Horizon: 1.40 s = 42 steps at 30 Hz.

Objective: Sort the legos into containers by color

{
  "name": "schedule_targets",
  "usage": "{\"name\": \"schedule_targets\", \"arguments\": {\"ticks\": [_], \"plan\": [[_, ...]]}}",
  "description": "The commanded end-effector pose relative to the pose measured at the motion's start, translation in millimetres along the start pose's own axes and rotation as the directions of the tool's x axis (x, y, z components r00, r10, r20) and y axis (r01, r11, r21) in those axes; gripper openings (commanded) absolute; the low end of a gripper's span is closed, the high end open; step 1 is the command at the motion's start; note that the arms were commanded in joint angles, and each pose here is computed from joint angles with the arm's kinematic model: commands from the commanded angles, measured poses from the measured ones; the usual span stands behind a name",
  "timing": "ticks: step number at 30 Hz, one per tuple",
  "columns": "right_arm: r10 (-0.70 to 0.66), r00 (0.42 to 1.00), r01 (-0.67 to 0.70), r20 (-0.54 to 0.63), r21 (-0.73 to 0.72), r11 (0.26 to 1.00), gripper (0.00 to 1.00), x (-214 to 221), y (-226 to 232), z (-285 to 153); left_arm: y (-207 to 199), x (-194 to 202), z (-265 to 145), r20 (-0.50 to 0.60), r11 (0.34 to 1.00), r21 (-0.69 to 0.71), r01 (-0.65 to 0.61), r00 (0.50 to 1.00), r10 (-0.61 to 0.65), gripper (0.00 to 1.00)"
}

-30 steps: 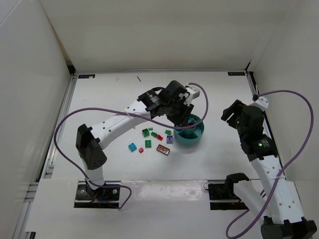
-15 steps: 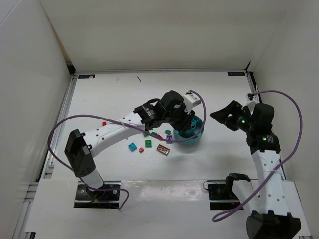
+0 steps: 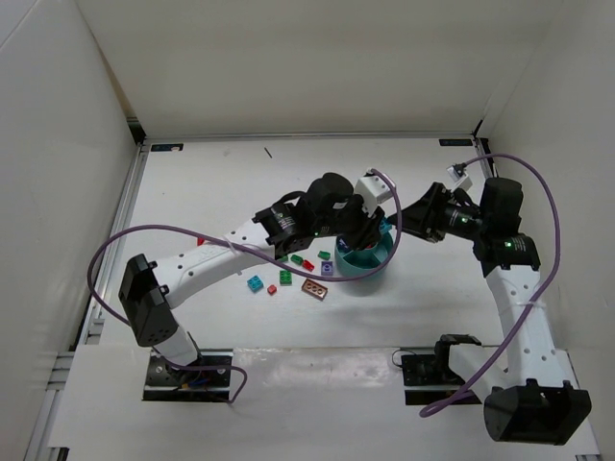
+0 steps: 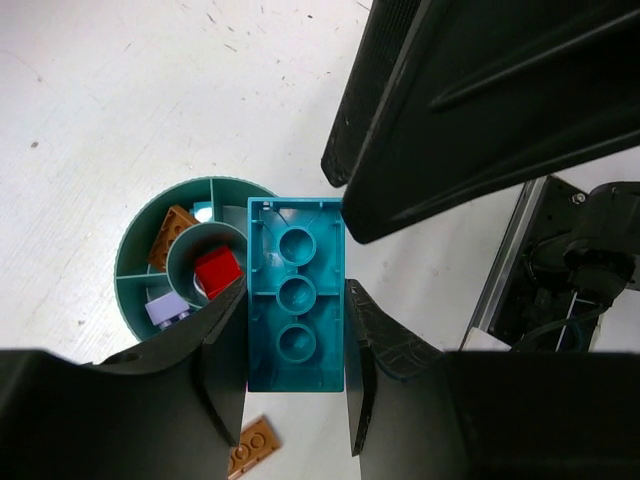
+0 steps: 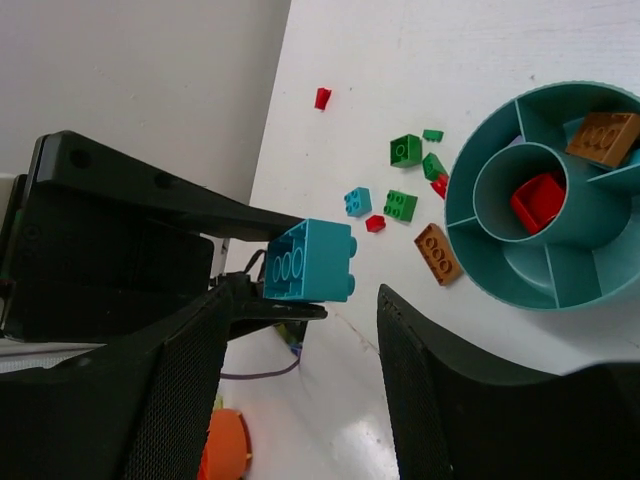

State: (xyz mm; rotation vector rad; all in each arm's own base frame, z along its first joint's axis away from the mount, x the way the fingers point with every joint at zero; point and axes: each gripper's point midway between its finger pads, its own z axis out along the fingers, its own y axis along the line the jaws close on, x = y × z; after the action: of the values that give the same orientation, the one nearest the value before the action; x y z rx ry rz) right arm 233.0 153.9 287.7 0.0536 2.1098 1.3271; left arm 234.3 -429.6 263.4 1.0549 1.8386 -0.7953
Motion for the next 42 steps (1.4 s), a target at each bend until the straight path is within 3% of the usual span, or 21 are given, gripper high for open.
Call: {"name": "schedule_targets", "arguments": {"ticks": [1, 7, 10, 17, 20, 23, 25, 29, 30, 33, 39, 42], "plan": [[-0.037, 0.999, 0.036, -0.015, -0.066, 0.997, 0.63, -1.0, 19.4, -4.6, -3.0, -20.1, -13.4, 0.074, 1.0, -0.001, -0.025, 0.997, 0.025, 0.01], [-0.041, 0.997, 0.038, -0.063, -0.056, 0.998, 0.62, 6.0, 14.9, 4.9, -3.3, -29.6, -18.0, 0.115, 0.999, 0.003, -0.042, 0.993, 0.041, 0.01], [-0.043, 0.997, 0.038, -0.066, -0.074, 0.997, 0.49, 3.4, 19.7, 8.7, -3.8, -30.0, -16.9, 0.119, 0.999, 0.004, -0.046, 0.992, 0.046, 0.01], [-0.038, 0.996, 0.032, -0.084, -0.07, 0.997, 0.48, 1.0, 17.5, 18.7, -9.1, -33.8, -19.3, 0.147, 0.998, 0.025, -0.051, 0.988, 0.047, 0.01], [-0.048, 0.996, 0.043, -0.07, -0.069, 0.997, 0.31, -2.2, 18.2, 17.4, -7.7, -32.3, -19.5, 0.143, 0.998, 0.024, -0.054, 0.988, 0.05, 0.01], [-0.071, 0.997, 0.069, -0.032, -0.048, 0.996, 0.02, -7.7, 17.3, 15.7, -8.0, -30.5, -21.0, 0.134, 0.998, 0.025, -0.054, 0.99, 0.05, 0.01], [-0.082, 0.997, 0.082, 0.0, -0.036, 0.996, 0.0, -13.3, 16.4, 12.6, -8.1, -25.6, -20.9, 0.116, 0.998, 0.024, -0.054, 0.992, 0.05, 0.01], [-0.086, 0.996, 0.088, 0.04, -0.042, 0.995, 0.0, -22.0, 17.8, 3.4, -3.2, -23.7, -22.8, 0.091, 0.999, -0.006, -0.032, 0.995, 0.032, 0.22], [-0.086, 0.996, 0.088, 0.033, -0.048, 0.995, 0.0, -20.0, 18.9, 3.7, -2.4, -21.2, -24.1, 0.076, 0.999, -0.008, -0.031, 0.997, 0.031, 0.42], [-0.085, 0.993, 0.087, 0.087, -0.024, 0.996, 0.0, -33.9, 11.5, -6.8, -1.5, -19.2, -27.2, 0.049, 1.0, -0.011, -0.026, 0.998, 0.027, 0.73], [-0.133, 0.984, 0.126, 0.123, 0.057, 0.99, 0.0, -42.4, 1.3, -16.2, 16.9, -6.7, -45.4, -0.007, 0.996, -0.064, 0.054, 0.998, -0.055, 0.97], [-0.131, 0.984, 0.122, 0.119, 0.085, 0.989, 0.0, -41.0, -5.5, -17.6, 38.6, 1.2, -60.4, 0.013, 0.982, -0.099, 0.16, 0.987, -0.16, 0.98]]}}
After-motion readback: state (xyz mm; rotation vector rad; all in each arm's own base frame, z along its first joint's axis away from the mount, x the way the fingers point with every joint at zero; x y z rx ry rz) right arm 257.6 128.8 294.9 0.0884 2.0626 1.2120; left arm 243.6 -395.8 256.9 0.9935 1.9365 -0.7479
